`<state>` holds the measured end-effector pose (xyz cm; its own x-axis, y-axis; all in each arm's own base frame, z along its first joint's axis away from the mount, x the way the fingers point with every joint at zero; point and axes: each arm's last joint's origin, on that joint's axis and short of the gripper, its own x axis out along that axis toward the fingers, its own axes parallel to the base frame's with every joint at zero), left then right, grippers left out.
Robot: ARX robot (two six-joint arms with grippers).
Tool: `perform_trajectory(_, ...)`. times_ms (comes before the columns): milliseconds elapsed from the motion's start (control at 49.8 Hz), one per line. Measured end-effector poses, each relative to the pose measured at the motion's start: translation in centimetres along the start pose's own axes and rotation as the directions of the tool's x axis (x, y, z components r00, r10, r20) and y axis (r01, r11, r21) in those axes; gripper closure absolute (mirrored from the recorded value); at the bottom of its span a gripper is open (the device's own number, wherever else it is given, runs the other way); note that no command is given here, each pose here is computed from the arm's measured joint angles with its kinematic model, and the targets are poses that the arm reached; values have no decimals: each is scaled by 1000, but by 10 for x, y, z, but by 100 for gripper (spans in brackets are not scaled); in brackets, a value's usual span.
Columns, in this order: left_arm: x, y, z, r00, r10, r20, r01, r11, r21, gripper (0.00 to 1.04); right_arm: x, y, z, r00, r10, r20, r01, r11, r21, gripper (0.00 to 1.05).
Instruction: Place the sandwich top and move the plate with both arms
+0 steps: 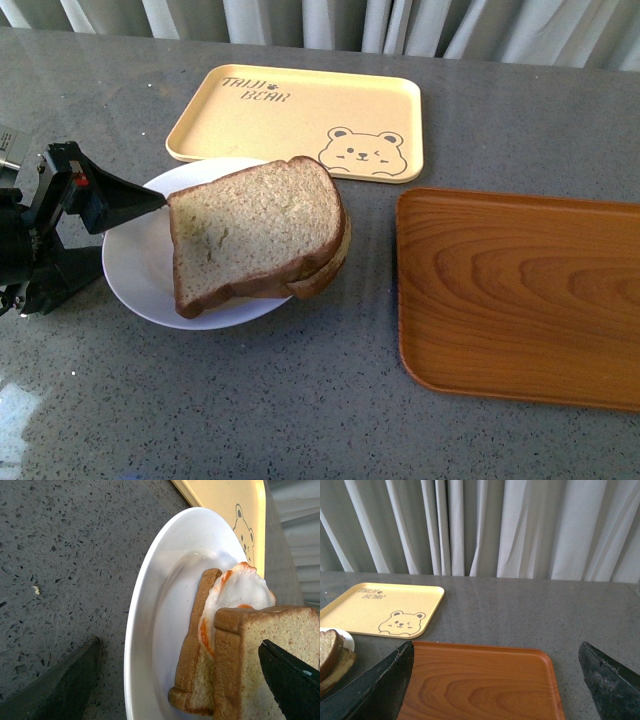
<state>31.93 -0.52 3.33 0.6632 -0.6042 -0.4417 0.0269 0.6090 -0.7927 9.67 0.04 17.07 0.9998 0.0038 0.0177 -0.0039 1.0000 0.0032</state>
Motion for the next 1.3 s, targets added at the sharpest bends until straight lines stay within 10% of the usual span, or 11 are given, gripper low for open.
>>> perform_trajectory(723, -1, 8, -8, 999, -22, 26, 25, 994, -102, 103, 0, 0, 0, 1000, 0, 0, 0, 1000, 0, 9)
perform_trajectory(1305, -7, 9, -11, 995, -69, 70, 79, 984, -159, 103, 0, 0, 0, 1000, 0, 0, 0, 1000, 0, 9)
